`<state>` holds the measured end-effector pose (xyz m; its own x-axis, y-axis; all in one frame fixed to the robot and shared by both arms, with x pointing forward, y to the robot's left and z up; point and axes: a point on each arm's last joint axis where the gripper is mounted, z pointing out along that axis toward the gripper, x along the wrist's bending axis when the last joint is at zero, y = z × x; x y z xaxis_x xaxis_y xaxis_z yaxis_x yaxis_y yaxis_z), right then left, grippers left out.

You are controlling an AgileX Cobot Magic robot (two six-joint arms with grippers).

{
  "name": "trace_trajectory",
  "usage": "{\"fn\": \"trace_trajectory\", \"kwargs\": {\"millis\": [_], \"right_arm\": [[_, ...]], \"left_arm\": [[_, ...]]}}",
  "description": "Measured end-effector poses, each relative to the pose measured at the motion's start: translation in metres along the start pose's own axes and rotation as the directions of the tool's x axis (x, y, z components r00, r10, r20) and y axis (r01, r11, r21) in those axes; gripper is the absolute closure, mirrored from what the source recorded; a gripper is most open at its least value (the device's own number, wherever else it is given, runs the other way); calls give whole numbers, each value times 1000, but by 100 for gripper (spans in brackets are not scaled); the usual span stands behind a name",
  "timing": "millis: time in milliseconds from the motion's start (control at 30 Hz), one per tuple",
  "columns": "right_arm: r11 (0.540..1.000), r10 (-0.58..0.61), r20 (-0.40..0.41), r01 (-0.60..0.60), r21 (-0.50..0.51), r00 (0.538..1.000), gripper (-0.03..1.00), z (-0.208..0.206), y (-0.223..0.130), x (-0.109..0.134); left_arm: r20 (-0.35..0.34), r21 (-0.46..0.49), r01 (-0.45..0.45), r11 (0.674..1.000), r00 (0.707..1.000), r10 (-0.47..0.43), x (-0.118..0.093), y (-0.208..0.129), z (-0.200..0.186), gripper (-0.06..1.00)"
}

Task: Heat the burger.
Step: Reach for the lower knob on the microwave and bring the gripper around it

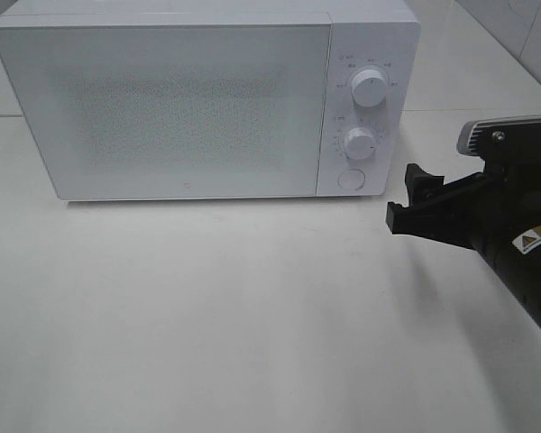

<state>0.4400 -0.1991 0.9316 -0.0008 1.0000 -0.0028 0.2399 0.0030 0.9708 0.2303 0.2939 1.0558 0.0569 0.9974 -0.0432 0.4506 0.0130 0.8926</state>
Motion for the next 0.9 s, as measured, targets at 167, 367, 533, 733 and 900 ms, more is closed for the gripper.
{"fn": "trace_trajectory", "kwargs": {"millis": [167, 367, 533, 733, 900], "right_arm": [[1000, 10, 21, -10, 8, 1000, 21, 8, -2, 8], [1000, 28, 62, -27, -10, 998, 21, 26, -2, 20], [999, 34, 65, -33, -16, 997, 21, 40, -2, 31], [999, 42, 63, -40, -26, 997, 21, 53, -2, 43], [999, 38, 50, -36, -35, 998, 21, 61, -3, 51]], "left_arm": [[0, 0, 0, 1000, 1000, 0, 0, 0, 0, -4], [0, 0, 0, 1000, 1000, 0, 0, 0, 0, -4], [0, 0, 0, 1000, 1000, 0, 0, 0, 0, -4], [0, 0, 0, 1000, 1000, 0, 0, 0, 0, -4], [0, 0, 0, 1000, 1000, 0, 0, 0, 0, -4]]}}
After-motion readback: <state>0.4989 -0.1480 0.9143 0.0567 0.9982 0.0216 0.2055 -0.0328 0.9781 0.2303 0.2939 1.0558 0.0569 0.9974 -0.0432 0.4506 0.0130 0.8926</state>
